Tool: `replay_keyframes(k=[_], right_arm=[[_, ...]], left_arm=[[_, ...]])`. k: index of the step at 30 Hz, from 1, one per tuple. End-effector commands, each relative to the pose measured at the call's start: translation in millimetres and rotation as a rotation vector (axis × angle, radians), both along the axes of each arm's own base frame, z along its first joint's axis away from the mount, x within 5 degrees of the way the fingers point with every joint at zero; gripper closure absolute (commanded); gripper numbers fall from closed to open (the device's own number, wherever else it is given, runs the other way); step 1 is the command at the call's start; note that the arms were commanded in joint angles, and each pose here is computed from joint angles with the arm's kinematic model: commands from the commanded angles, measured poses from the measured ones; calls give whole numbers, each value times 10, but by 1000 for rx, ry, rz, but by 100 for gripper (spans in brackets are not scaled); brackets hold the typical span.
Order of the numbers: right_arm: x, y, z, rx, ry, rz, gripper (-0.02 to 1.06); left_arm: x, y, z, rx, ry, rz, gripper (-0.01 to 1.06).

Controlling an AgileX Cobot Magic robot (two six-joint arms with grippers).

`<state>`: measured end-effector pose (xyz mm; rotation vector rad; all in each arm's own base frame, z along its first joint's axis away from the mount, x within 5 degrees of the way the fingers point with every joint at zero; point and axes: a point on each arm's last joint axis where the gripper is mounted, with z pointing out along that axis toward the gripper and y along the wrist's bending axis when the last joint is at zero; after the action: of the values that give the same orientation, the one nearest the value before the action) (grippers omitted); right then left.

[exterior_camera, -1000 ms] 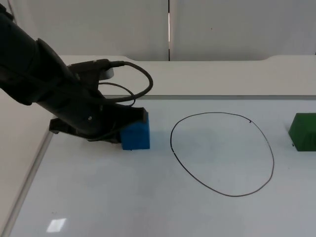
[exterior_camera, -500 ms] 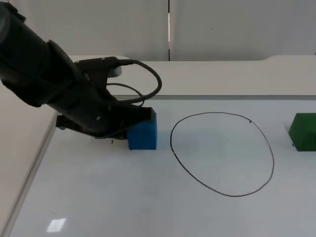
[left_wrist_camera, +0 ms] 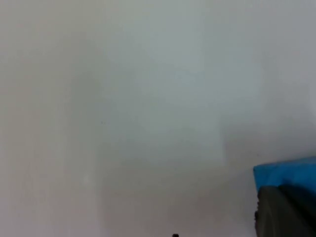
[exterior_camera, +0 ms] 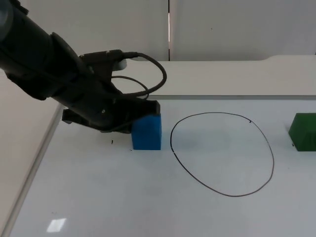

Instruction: Push the two cubes into the marked area.

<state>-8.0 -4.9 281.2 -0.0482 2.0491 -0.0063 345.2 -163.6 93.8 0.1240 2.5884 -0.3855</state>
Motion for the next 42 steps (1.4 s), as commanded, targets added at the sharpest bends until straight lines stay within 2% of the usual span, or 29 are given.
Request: replay_keyframes(k=[1, 42], right_arm=[[8, 4, -12, -4, -4, -1, -1], [8, 4, -12, -6, -4, 0, -1]], left_arm=[[-19, -67, 19, -15, 3, -5, 105], [-123, -270, 22, -41, 15, -25, 105]])
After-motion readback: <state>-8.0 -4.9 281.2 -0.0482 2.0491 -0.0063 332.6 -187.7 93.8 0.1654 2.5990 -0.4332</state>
